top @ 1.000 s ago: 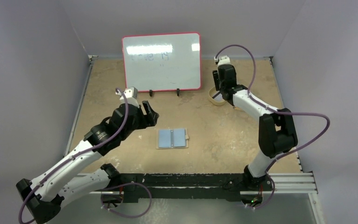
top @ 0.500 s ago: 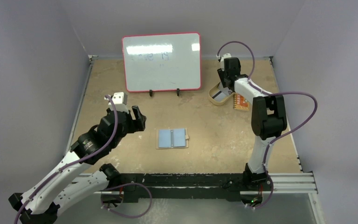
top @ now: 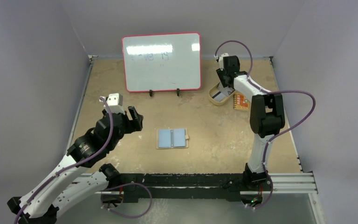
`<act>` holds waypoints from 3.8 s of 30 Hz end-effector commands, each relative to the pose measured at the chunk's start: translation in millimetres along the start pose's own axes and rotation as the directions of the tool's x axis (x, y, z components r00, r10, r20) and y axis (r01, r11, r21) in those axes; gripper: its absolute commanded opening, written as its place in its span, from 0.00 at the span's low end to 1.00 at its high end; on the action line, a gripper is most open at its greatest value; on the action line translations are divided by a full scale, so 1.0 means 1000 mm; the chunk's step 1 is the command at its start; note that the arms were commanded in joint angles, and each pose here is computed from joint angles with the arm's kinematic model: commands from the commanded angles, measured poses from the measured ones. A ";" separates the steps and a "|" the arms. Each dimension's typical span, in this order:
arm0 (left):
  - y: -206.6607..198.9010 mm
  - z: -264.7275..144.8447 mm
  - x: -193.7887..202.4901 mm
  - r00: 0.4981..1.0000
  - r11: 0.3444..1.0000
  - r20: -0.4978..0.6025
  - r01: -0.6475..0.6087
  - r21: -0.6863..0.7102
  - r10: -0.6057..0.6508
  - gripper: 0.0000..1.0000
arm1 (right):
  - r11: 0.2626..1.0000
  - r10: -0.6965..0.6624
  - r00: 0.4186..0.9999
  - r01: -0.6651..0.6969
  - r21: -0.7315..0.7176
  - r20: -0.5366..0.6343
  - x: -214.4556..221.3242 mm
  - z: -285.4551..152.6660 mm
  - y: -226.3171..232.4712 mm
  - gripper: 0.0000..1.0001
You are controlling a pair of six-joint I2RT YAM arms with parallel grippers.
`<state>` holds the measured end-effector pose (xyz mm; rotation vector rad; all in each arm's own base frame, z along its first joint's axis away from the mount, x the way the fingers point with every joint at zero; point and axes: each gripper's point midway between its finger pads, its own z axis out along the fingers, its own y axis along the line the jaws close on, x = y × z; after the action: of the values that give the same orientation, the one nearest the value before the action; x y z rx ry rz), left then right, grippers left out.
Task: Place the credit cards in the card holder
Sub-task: Pick up the credit card from the storage box.
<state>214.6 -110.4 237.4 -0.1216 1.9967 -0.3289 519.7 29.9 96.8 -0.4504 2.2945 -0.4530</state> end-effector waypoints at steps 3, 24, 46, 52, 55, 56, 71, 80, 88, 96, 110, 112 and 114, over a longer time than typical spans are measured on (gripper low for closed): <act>0.001 -0.003 -0.010 0.999 1.000 0.044 0.002 0.002 -0.002 0.72 | 1.000 -0.005 0.998 0.005 -0.003 0.067 -0.030 -0.030 -0.016 0.56; 0.001 -0.006 -0.013 0.998 1.000 0.060 0.013 0.011 -0.014 0.73 | 0.997 -0.076 0.996 0.077 0.027 -0.040 -0.007 -0.005 0.009 0.63; 0.004 -0.010 -0.016 0.996 1.000 0.081 0.025 0.009 -0.026 0.74 | 0.988 -0.066 0.998 0.067 0.137 -0.007 -0.018 -0.018 -0.015 0.38; 0.005 -0.010 -0.017 0.996 1.000 0.082 0.025 0.007 -0.025 0.74 | 0.989 -0.062 0.998 0.062 0.131 0.000 -0.022 -0.021 -0.015 0.27; 0.005 -0.010 -0.017 0.996 1.000 0.081 0.025 0.007 -0.025 0.74 | 0.989 -0.063 0.998 0.062 0.133 0.006 -0.027 -0.024 -0.014 0.22; 0.004 -0.010 -0.017 0.996 1.000 0.081 0.024 0.008 -0.025 0.74 | 0.989 -0.066 0.998 0.065 0.136 0.005 -0.028 -0.026 -0.014 0.20; 0.007 -0.009 -0.016 0.996 1.000 0.081 0.023 -0.008 -0.023 0.75 | 0.998 -0.003 1.000 0.001 -0.057 -0.026 -0.038 -0.074 0.050 0.00; 0.005 0.000 -0.006 0.999 1.000 0.040 0.012 -0.028 -0.010 0.76 | 0.961 0.256 0.961 -0.241 -0.133 0.106 -0.062 -0.142 0.075 0.00; -0.006 0.021 0.018 0.995 0.997 -0.086 0.036 -0.071 -0.042 0.75 | 0.854 0.446 0.863 -0.330 -0.403 0.237 -0.083 -0.227 0.112 0.00; -0.018 0.044 0.072 0.960 0.986 -0.226 0.161 -0.047 -0.167 0.64 | 0.603 0.585 0.802 -0.333 -0.725 0.118 -0.064 -0.286 0.189 0.00; -0.028 0.070 0.155 0.872 0.944 -0.374 0.331 -0.022 -0.314 0.45 | 0.325 0.535 0.822 -0.415 -0.850 -0.197 0.012 -0.296 0.292 0.00; -0.034 0.073 0.165 0.860 0.938 -0.403 0.346 0.008 -0.313 0.42 | 0.335 0.484 0.841 -0.433 -0.837 -0.242 0.028 -0.293 0.298 0.00; -0.039 0.075 0.172 0.851 0.936 -0.428 0.350 0.028 -0.305 0.38 | 0.352 0.491 0.838 -0.442 -0.825 -0.239 0.028 -0.289 0.297 0.00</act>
<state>194.3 -167.7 57.7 -0.3613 2.4359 -0.5149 238.0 323.5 128.4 -0.2308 2.3169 1.0197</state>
